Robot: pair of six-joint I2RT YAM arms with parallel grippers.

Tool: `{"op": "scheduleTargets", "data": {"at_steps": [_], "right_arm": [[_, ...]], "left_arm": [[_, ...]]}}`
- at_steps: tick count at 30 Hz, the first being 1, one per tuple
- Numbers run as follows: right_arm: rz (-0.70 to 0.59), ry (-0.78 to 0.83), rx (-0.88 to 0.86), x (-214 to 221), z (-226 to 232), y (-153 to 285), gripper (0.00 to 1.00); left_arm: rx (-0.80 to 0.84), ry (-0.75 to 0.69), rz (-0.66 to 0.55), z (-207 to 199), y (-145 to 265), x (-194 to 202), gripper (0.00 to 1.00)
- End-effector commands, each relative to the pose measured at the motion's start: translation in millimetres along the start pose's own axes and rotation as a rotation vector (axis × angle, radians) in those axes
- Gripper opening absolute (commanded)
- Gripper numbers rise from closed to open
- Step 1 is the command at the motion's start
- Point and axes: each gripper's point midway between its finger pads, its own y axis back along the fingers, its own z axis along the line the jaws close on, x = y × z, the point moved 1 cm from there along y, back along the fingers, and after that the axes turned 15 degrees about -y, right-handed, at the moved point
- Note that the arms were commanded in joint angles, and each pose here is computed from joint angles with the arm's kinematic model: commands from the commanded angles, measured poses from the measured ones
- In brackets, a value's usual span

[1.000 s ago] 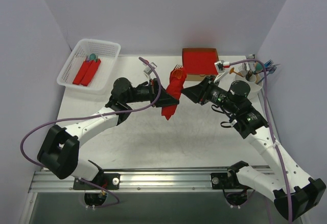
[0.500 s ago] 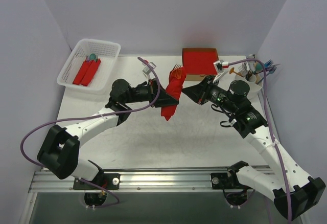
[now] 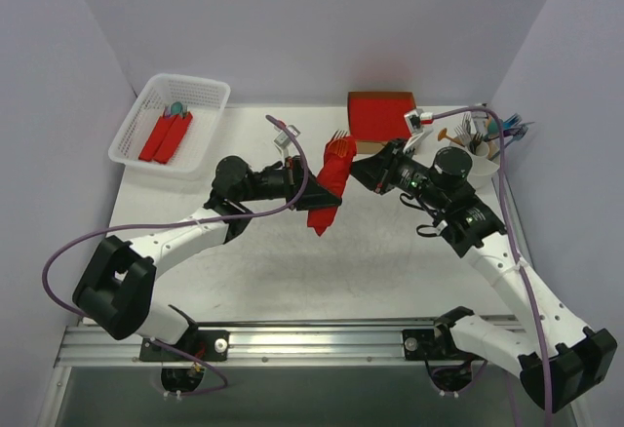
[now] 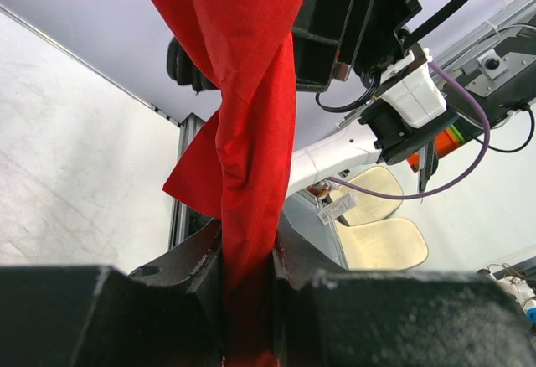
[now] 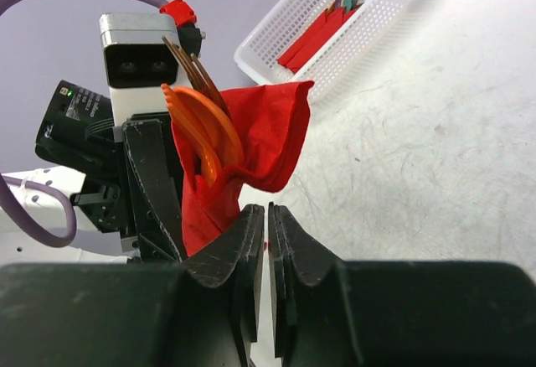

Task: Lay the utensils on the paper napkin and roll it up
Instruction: Roll the napkin.

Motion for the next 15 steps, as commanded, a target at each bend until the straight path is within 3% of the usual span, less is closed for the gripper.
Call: {"op": "scheduleTargets", "data": {"at_steps": [1,7,10,12,15], "right_arm": [[-0.070,0.025,-0.039,-25.2,17.3,-1.9,0.11],[-0.099,-0.005,0.002,-29.5,2.7,9.2,0.16],[-0.096,-0.002,-0.011,-27.6,5.3,14.8,0.24],[-0.083,-0.003,-0.059,-25.8,13.2,14.1,0.36],[-0.032,-0.031,-0.093,-17.2,15.7,10.2,0.40]], "left_arm": [[0.019,-0.072,-0.035,-2.1,-0.6,-5.0,0.02],[-0.009,-0.089,-0.043,10.5,-0.4,-11.9,0.02],[-0.018,-0.098,-0.041,13.4,-2.4,-14.2,0.02],[-0.020,-0.107,-0.044,14.1,-3.4,-17.3,0.02],[-0.021,-0.108,-0.043,15.0,-4.4,-17.5,0.02]]}}
